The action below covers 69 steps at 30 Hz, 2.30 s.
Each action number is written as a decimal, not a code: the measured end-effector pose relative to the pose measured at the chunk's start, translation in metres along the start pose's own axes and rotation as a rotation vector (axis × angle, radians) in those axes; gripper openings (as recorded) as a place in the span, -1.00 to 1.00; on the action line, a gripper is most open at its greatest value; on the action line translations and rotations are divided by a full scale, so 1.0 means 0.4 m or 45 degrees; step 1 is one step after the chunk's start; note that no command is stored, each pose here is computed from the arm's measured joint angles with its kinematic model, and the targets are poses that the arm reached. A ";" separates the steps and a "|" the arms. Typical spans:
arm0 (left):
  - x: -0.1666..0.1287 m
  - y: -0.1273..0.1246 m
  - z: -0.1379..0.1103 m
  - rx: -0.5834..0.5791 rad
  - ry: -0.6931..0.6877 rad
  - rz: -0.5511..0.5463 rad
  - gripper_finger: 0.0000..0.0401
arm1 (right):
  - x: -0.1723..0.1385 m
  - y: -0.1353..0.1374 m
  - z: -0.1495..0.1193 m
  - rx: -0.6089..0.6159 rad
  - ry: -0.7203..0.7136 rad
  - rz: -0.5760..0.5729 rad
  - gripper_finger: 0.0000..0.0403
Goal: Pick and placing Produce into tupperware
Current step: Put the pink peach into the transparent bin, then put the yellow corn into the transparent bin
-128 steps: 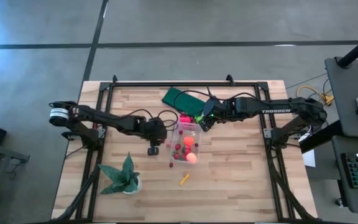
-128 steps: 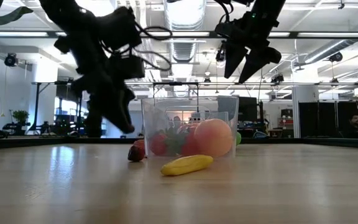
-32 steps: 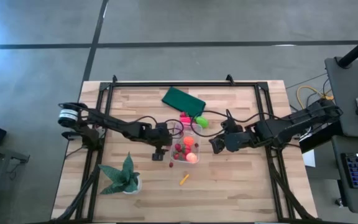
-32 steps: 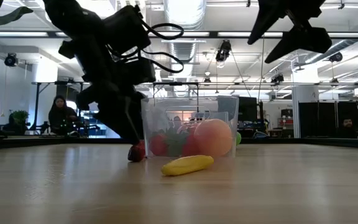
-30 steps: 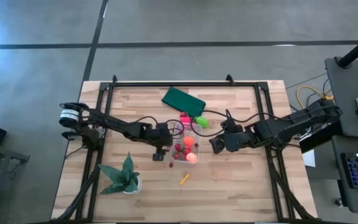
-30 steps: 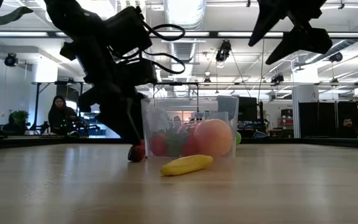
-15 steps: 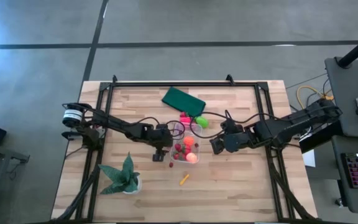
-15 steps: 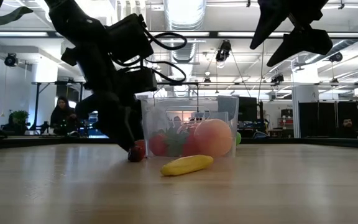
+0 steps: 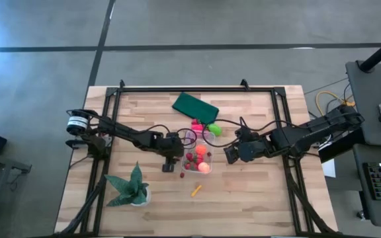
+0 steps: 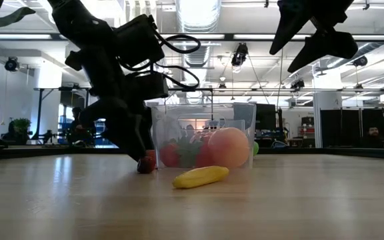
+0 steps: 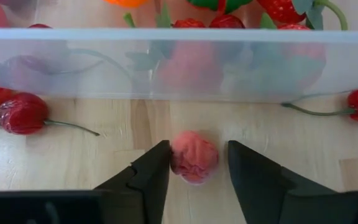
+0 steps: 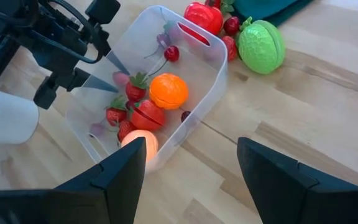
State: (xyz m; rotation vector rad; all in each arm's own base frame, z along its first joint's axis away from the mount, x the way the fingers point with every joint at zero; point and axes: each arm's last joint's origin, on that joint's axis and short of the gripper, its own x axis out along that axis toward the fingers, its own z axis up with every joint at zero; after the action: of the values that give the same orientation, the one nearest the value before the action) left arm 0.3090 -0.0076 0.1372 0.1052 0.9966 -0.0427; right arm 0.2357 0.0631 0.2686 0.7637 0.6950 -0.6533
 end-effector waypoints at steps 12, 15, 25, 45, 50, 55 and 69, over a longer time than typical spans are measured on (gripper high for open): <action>-0.009 0.005 0.001 -0.001 -0.002 0.050 -0.42 | 0.000 -0.001 0.000 0.000 -0.002 -0.002 0.21; -0.009 0.005 0.001 -0.001 -0.002 0.048 -0.42 | 0.000 -0.001 0.000 0.000 -0.015 -0.007 0.21; -0.072 0.010 0.017 -0.006 -0.066 0.094 -0.43 | 0.001 -0.001 0.001 -0.002 -0.020 -0.011 0.21; -0.202 0.060 0.172 -0.154 -0.626 0.232 -0.42 | 0.001 -0.003 0.003 -0.011 -0.051 -0.025 0.21; -0.158 0.064 0.195 -0.196 -0.587 0.221 -0.27 | 0.001 -0.003 0.003 -0.005 -0.049 -0.023 0.21; -0.145 0.067 0.208 -0.276 -0.506 0.199 0.00 | 0.001 -0.002 0.003 0.002 -0.043 -0.015 0.21; -0.209 0.050 0.111 -0.191 -0.019 0.203 0.18 | 0.046 0.061 -0.048 -0.185 0.265 0.238 0.21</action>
State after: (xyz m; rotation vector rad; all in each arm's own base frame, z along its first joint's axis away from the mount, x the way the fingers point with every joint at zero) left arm 0.3023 0.0063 0.2326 0.0464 0.9706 0.1769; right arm 0.2587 0.0866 0.2540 0.7573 0.8405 -0.3522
